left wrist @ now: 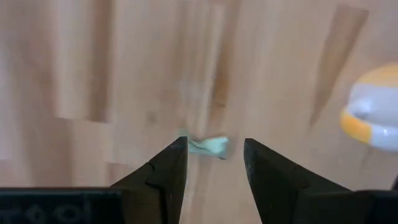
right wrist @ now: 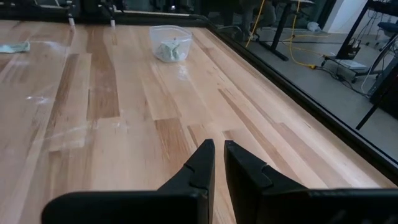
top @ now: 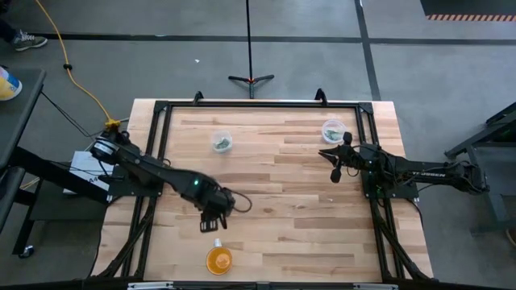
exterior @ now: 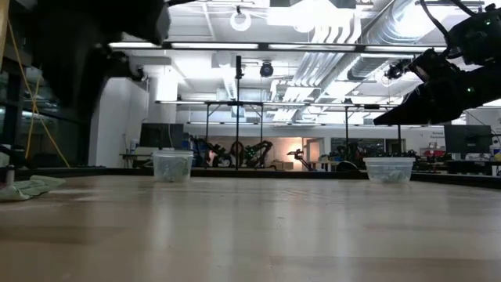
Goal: Pick and place items into bin
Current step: Put the stevia packet into the left transparent bin
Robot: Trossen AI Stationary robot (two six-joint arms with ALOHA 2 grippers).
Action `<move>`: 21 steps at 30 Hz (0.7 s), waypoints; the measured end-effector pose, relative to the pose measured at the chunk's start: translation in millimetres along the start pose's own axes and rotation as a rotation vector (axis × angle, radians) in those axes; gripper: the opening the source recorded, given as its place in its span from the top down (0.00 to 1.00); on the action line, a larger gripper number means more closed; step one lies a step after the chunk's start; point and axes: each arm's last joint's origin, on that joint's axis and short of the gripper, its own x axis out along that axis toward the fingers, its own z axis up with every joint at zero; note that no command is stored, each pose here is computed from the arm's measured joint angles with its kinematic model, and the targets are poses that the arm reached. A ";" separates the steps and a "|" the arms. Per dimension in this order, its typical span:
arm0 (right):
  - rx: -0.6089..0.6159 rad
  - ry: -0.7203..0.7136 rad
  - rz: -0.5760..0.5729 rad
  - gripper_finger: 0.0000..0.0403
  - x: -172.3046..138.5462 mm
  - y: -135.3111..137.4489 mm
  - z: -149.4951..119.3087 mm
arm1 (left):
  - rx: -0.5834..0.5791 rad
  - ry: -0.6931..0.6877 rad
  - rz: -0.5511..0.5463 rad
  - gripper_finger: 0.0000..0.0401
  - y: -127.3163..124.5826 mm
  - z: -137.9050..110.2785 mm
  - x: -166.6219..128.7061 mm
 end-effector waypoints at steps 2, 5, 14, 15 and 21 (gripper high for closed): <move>0.012 0.000 0.000 0.93 0.0 0.0 -0.1 | -0.014 0.015 -0.023 0.52 -2.2 -4.9 8.2; 0.018 0.000 -0.002 0.93 0.0 -0.1 0.0 | -0.064 0.050 0.004 0.52 2.8 -12.4 19.4; 0.020 -0.009 -0.002 0.93 0.0 -0.1 0.8 | -0.091 0.041 -0.034 0.52 8.8 -22.6 46.9; 0.020 -0.009 -0.002 0.93 0.0 -0.1 0.9 | -0.094 0.046 -0.029 0.52 10.1 -24.5 49.6; 0.021 -0.016 -0.002 0.93 0.0 -0.1 1.6 | -0.127 0.066 -0.011 0.52 16.3 -34.2 62.9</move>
